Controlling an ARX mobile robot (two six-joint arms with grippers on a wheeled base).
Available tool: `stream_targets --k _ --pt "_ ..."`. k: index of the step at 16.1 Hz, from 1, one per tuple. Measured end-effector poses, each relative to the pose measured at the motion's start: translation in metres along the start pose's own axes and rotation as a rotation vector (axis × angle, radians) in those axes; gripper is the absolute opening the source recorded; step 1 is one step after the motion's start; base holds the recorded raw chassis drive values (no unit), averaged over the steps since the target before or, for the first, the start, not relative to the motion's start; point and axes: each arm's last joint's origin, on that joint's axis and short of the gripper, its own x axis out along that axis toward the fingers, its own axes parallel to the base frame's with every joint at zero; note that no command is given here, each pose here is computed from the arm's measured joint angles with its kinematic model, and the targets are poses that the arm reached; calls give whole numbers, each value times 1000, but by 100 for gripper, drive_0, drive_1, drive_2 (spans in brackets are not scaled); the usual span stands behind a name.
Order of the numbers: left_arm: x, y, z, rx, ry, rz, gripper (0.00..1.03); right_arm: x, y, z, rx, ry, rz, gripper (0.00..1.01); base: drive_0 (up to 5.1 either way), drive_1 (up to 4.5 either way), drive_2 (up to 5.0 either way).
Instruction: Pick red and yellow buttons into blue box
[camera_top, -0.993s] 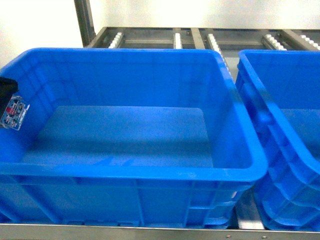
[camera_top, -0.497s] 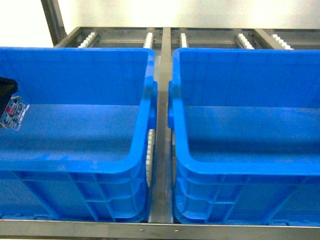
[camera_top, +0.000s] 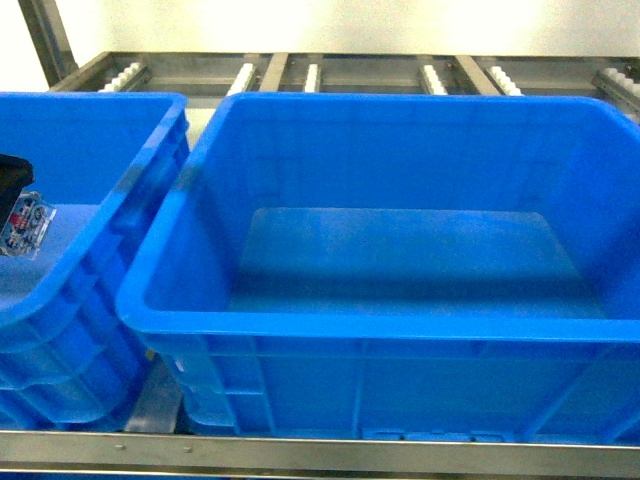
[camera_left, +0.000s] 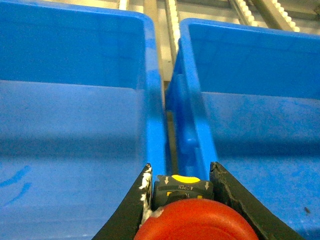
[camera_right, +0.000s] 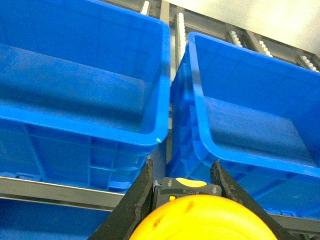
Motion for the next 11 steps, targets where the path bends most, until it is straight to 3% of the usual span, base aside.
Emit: stream_targets --k 3,5,9,10,11 --pt "0 -2 0 2 0 -20 29 0 0 0 0 0 -7 29 164 -83 -83" --pt "0 0 0 -1 -1 1 29 0 0 0 0 0 -5 29 0 0 0" --pt "0 -1 0 -6 -2 -8 29 0 0 0 0 -4 -4 29 -168 425 -285" --pt "1 2 -1 -11 9 15 29 1 0 -1 0 8 2 29 0 0 0" --pt "0 1 0 -12 -2 8 29 0 0 0 0 2 1 29 0 0 0"
